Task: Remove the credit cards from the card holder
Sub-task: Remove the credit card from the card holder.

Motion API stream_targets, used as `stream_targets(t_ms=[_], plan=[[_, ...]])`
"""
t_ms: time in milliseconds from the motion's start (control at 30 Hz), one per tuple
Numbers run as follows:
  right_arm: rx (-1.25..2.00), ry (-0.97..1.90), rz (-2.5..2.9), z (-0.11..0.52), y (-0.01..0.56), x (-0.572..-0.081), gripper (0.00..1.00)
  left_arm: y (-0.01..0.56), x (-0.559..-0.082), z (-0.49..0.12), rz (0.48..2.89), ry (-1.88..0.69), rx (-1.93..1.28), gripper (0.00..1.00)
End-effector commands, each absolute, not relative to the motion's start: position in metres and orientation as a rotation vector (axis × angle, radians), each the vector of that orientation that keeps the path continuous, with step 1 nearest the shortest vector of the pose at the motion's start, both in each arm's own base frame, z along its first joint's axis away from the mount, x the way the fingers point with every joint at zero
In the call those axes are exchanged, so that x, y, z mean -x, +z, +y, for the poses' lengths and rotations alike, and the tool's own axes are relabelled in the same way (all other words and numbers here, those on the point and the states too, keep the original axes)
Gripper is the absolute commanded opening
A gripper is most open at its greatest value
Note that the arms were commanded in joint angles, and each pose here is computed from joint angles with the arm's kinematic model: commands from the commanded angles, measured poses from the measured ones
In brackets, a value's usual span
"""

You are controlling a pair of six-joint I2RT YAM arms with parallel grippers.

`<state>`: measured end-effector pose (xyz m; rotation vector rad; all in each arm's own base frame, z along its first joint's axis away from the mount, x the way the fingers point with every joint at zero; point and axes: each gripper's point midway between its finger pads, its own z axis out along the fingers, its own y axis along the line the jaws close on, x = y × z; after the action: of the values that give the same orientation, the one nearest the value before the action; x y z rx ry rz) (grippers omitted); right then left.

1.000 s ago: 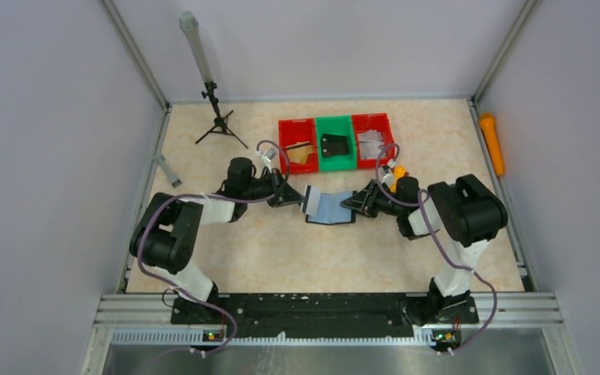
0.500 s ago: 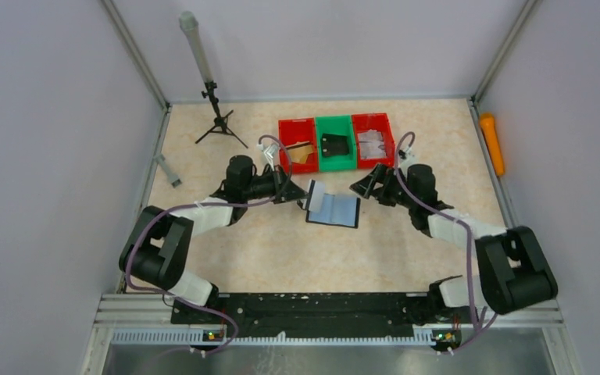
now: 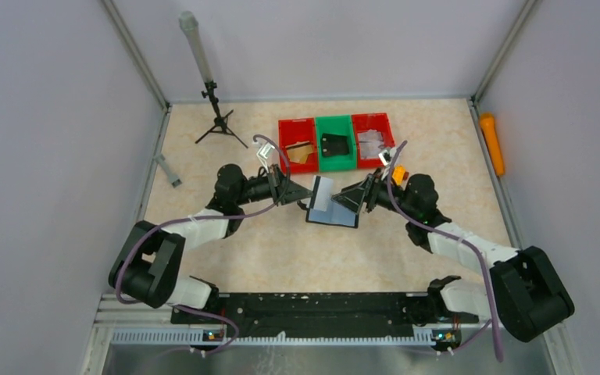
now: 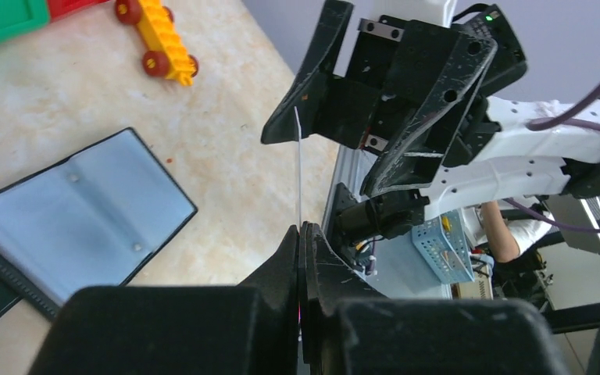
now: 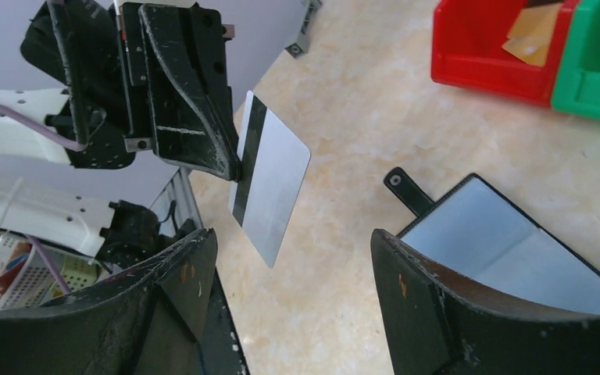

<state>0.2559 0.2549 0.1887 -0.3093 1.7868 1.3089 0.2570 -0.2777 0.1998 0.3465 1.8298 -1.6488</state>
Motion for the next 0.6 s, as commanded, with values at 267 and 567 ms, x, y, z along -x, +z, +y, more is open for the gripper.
stream_targets(t_ms=[267, 567], plan=[[0.401, 1.504, 1.583, 0.279, 0.229, -0.234, 0.53, 0.244, -0.227, -0.287, 1.607, -1.694, -0.531, 0.0], [0.39, 1.584, 1.541, 0.284, 0.236, -0.228, 0.24, 0.24, -0.229, -0.29, 1.625, -1.7, -0.528, 0.0]])
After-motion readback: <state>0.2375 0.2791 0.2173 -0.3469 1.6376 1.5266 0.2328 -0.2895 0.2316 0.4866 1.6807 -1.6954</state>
